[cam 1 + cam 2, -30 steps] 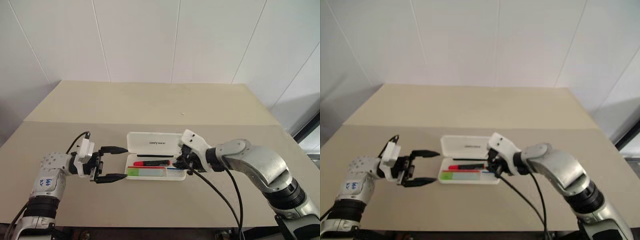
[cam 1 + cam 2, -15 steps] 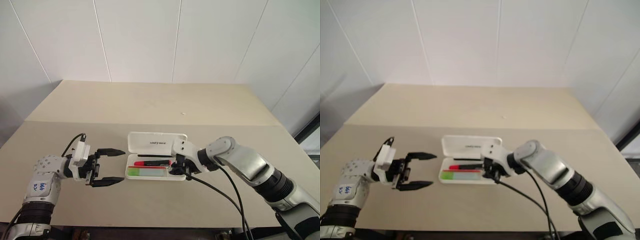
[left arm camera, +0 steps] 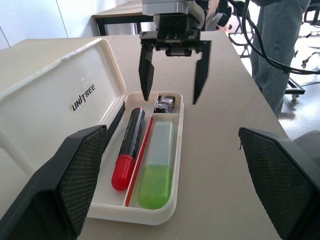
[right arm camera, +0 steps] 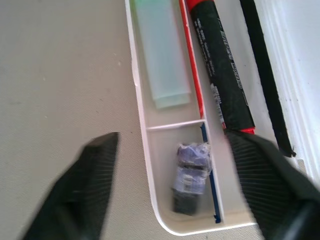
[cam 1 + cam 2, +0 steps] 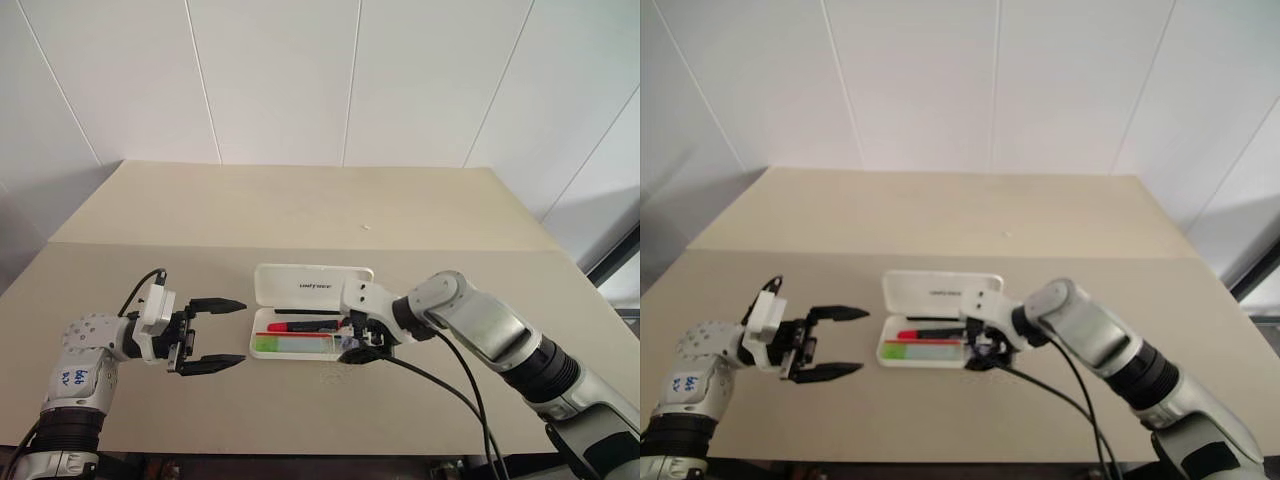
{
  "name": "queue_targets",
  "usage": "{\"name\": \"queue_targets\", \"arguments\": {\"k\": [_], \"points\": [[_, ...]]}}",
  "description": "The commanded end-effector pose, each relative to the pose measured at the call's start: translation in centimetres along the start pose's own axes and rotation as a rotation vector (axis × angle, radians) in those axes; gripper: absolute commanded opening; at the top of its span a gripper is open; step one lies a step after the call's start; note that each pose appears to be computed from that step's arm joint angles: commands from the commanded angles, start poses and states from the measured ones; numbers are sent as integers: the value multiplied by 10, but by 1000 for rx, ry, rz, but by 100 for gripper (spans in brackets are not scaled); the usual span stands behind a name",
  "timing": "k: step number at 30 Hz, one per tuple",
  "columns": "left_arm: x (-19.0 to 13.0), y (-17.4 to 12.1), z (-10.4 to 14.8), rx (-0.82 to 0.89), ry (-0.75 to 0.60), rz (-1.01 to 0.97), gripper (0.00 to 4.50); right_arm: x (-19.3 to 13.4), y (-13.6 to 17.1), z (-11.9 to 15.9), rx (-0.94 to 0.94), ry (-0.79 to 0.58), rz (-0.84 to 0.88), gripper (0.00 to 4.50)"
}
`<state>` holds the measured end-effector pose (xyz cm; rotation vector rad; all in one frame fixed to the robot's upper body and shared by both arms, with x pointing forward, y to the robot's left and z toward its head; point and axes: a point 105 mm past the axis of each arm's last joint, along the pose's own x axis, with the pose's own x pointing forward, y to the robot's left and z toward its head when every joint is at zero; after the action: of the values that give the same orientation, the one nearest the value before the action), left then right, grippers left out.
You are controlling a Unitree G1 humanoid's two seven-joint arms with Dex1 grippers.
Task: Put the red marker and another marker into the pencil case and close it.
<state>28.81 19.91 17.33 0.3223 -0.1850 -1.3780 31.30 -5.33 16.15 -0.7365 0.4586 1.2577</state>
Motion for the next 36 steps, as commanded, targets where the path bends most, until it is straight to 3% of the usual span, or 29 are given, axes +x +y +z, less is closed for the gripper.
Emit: {"name": "queue_targets", "arguments": {"k": [1, 6, 15, 17, 22, 27, 30, 36], "points": [[-1, 3, 11, 44, -9, 3, 450, -11, 0, 16, -19, -61, -22, 447], [-1, 7, 11, 45, -5, 18, 450, -25, 2, 23, 22, -124, -35, 447], [3, 28, 15, 67, 16, 79, 450, -60, 0, 36, 26, -365, -150, 447], [5, 36, 19, 78, 14, 98, 450, -75, 1, 40, 2, -496, -206, 447], [8, 53, 29, 112, -8, 137, 450, -102, 7, 36, -5, -655, -266, 447], [13, 74, 37, 140, -14, 158, 450, -108, 1, 11, 30, -628, -356, 447], [16, 84, 41, 146, -30, 170, 390, -109, -1, 10, 39, -638, -380, 450], [22, 103, 54, 173, -50, 187, 204, -116, 0, 5, 65, -674, -422, 450]]}}
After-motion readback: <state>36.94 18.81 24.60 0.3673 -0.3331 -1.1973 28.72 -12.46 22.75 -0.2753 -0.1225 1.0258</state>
